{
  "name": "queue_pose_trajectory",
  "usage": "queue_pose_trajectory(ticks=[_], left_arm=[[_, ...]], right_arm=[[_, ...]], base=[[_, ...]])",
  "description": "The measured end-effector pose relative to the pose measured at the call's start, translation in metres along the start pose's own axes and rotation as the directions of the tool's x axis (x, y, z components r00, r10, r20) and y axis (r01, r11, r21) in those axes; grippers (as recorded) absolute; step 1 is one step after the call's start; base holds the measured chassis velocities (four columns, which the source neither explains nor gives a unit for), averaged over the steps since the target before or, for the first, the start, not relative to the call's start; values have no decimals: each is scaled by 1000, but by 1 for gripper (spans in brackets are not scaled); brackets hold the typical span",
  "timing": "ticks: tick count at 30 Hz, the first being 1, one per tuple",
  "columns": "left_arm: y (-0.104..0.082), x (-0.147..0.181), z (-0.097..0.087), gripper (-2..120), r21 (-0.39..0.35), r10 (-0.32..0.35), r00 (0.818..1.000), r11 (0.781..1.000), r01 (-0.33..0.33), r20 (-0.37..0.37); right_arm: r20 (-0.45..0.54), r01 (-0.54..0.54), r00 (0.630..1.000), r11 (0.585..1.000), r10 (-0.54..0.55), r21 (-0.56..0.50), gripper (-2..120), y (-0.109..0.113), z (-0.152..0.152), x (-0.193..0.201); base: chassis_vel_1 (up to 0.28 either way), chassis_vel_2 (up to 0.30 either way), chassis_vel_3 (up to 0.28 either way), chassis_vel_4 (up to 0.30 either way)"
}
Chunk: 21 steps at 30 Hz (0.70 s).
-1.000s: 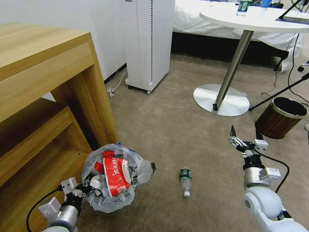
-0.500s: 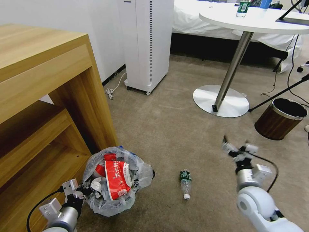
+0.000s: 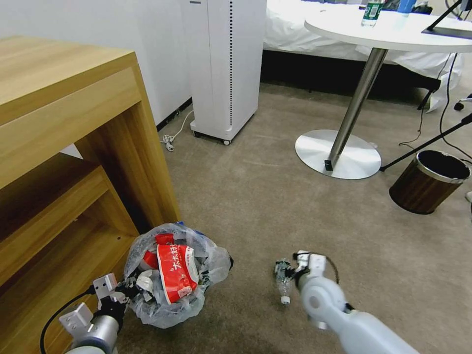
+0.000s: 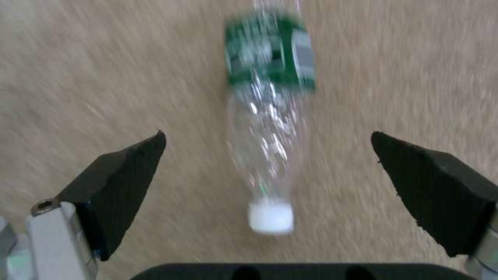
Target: Pick up the trash bin and place the garbage on the floor into it.
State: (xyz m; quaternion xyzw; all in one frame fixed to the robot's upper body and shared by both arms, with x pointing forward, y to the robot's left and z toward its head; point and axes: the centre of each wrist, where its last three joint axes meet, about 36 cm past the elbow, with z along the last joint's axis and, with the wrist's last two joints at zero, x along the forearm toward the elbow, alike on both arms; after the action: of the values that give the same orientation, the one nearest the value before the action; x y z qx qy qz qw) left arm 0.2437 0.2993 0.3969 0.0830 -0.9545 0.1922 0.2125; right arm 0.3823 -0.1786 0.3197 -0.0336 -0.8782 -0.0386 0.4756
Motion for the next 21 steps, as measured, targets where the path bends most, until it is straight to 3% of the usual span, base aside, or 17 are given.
queue_pose_trajectory(ticks=[10, 21], left_arm=[[-1, -2, 4, 0, 8, -11, 1000, 1000, 11, 9], [-1, -3, 7, 0, 16, -17, 1000, 1000, 17, 11]], right_arm=[[-27, -24, 999, 999, 25, 49, 100, -8, 21, -27], [-3, 13, 1000, 996, -12, 86, 99, 12, 35, -55]], base=[[0, 0, 0, 0], [0, 0, 0, 0]])
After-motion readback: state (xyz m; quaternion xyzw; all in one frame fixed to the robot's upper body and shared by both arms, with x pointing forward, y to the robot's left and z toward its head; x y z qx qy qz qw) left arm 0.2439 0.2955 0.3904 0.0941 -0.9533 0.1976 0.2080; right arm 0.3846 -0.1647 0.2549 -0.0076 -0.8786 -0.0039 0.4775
